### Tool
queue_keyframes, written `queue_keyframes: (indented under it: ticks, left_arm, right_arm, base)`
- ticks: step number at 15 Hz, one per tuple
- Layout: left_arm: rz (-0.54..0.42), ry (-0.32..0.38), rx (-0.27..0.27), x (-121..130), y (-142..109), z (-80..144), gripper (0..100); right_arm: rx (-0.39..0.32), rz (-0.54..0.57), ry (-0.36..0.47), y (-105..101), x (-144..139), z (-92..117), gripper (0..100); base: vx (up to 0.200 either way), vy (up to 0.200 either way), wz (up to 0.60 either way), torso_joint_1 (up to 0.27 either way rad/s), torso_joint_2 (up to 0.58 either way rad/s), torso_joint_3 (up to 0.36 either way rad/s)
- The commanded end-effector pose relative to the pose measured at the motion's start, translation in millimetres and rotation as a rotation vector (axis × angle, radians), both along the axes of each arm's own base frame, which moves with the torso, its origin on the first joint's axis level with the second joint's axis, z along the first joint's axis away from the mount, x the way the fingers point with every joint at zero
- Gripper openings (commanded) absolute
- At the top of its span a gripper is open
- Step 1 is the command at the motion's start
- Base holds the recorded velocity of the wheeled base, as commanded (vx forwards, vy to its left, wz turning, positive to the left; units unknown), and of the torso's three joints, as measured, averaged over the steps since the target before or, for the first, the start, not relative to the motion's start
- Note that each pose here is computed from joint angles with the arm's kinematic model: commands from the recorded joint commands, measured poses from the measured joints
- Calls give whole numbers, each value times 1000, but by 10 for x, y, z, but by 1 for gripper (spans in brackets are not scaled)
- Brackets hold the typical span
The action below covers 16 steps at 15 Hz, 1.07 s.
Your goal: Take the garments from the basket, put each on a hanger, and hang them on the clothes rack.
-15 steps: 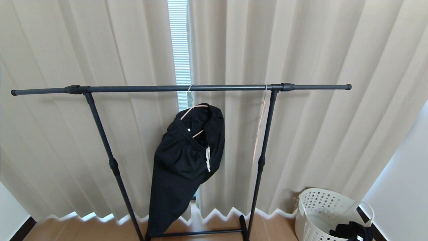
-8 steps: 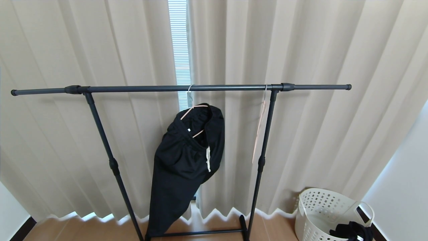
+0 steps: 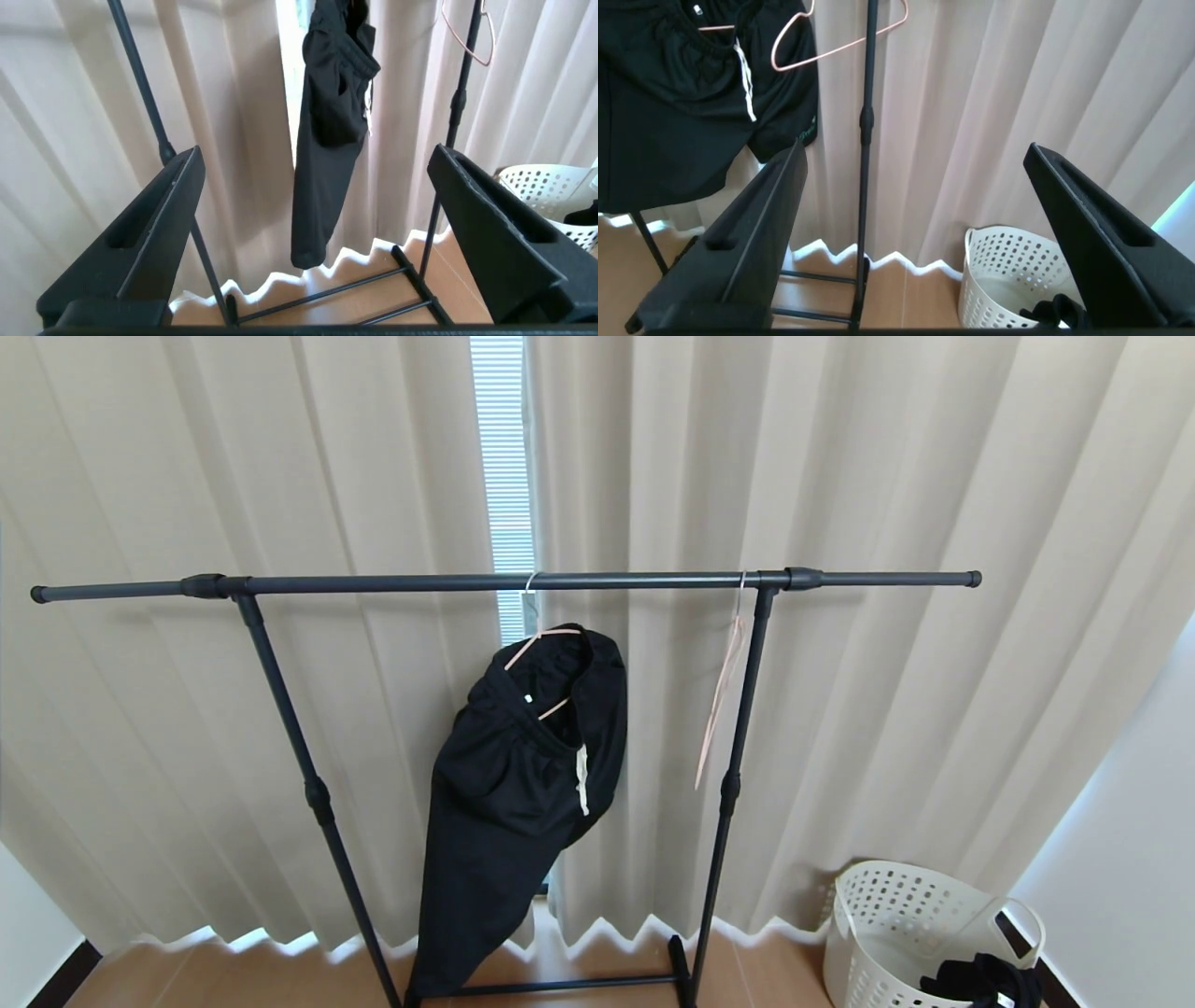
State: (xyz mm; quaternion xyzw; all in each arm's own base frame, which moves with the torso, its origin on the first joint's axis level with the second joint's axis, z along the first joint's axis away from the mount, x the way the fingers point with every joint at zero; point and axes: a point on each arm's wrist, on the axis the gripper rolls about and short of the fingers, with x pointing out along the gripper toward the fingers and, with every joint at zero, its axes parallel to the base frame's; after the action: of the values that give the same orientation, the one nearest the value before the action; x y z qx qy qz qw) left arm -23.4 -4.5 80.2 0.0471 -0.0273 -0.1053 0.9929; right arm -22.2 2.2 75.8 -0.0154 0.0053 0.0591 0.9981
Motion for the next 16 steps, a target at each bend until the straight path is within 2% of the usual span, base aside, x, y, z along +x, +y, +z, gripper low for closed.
queue_keyframes:
  ticks: [1,9,16]
  left_arm:
    - [0,0,-1,0,0,0,100]
    - [-1,-1,0,0,0,0,100]
    - [0,0,-1,0,-1,0,100]
  right_arm:
    - [-1,6,27,-1,20,6,100]
    - [1,-2,-12,0,-9,-1,100]
    - [2,-2,-14,0,-9,1,100]
  base:
    - [0,0,0,0,0,0]
    - [0,0,0,-144,341,189]
    - [0,0,0,-221,533,320]
